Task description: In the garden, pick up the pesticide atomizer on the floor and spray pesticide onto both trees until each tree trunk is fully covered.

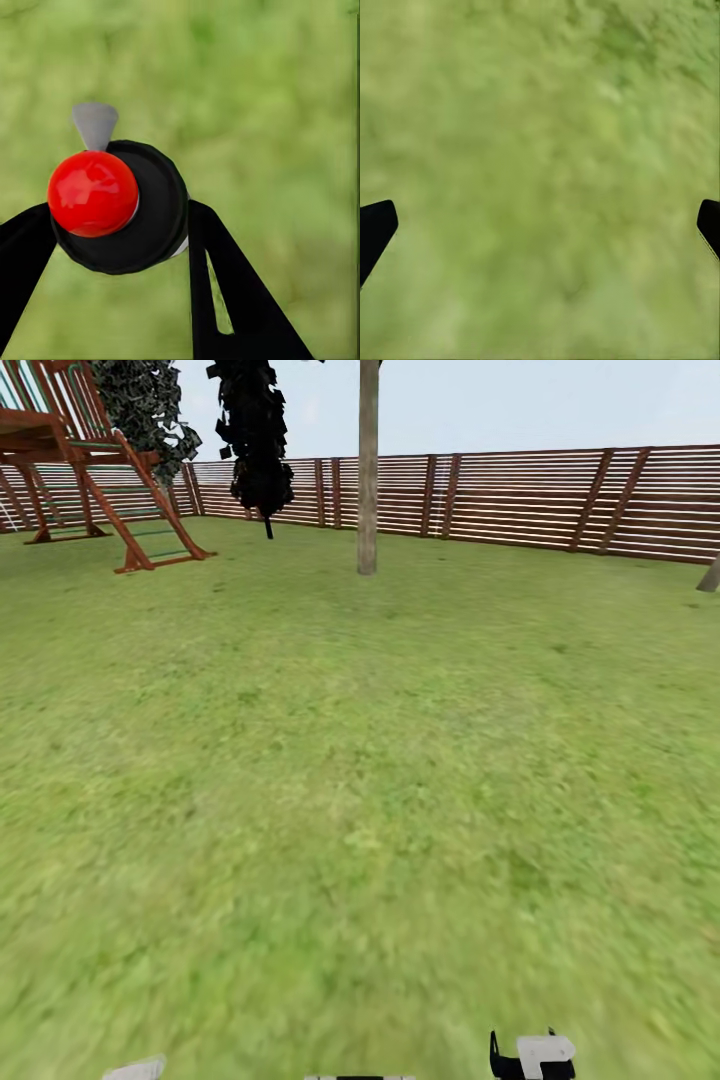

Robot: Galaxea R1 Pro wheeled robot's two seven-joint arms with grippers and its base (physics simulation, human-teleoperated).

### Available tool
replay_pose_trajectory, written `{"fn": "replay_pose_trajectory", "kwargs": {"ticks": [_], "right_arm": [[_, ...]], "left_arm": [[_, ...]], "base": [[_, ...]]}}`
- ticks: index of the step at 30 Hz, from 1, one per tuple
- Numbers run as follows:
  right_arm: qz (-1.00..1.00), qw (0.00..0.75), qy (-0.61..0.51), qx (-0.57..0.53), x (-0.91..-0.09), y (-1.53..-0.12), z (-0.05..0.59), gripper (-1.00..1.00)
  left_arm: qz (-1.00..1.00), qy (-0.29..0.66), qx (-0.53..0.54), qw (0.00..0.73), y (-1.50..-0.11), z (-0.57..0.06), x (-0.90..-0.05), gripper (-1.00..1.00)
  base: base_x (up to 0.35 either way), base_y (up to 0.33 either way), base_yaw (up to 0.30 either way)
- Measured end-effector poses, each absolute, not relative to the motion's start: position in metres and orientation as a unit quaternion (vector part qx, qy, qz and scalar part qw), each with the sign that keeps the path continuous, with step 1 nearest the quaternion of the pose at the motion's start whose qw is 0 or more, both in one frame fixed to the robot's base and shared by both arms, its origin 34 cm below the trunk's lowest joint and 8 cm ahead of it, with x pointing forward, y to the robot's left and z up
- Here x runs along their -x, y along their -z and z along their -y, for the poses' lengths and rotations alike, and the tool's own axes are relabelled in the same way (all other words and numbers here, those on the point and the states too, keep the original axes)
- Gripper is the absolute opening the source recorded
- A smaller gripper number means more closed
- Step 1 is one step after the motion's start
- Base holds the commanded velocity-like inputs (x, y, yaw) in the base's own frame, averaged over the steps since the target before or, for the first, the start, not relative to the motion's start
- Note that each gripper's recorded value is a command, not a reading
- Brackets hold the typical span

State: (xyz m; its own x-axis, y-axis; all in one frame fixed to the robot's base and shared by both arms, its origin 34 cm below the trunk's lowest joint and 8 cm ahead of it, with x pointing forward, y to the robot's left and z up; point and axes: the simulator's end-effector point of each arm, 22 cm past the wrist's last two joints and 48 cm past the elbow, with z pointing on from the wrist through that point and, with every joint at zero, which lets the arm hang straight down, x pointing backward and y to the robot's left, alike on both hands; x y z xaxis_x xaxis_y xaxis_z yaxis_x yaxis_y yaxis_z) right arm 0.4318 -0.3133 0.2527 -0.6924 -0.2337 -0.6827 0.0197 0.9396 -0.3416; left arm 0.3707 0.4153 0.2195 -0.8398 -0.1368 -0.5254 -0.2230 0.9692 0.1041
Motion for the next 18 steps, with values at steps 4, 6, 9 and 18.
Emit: {"fn": "replay_pose_trajectory", "kwargs": {"ticks": [4,6,9,18], "right_arm": [[-0.905,0.388,0.163,0.059,-0.4318,-0.2527,0.3133,1.00],[-0.905,0.388,0.163,0.059,-0.4318,-0.2527,0.3133,1.00],[-0.905,0.388,0.163,0.059,-0.4318,-0.2527,0.3133,1.00],[-0.905,0.388,0.163,0.059,-0.4318,-0.2527,0.3133,1.00]], "left_arm": [[-0.956,-0.081,0.094,0.267,-0.2195,-0.4153,-0.3706,-1.00],[-0.956,-0.081,0.094,0.266,-0.2194,-0.4153,-0.3705,-1.00],[-0.956,-0.081,0.094,0.266,-0.2194,-0.4153,-0.3705,-1.00],[-0.956,-0.081,0.094,0.267,-0.2195,-0.4153,-0.3706,-1.00]], "base": [[0.340,0.000,0.000],[0.340,0.000,0.000],[0.340,0.000,0.000],[0.340,0.000,0.000]]}}
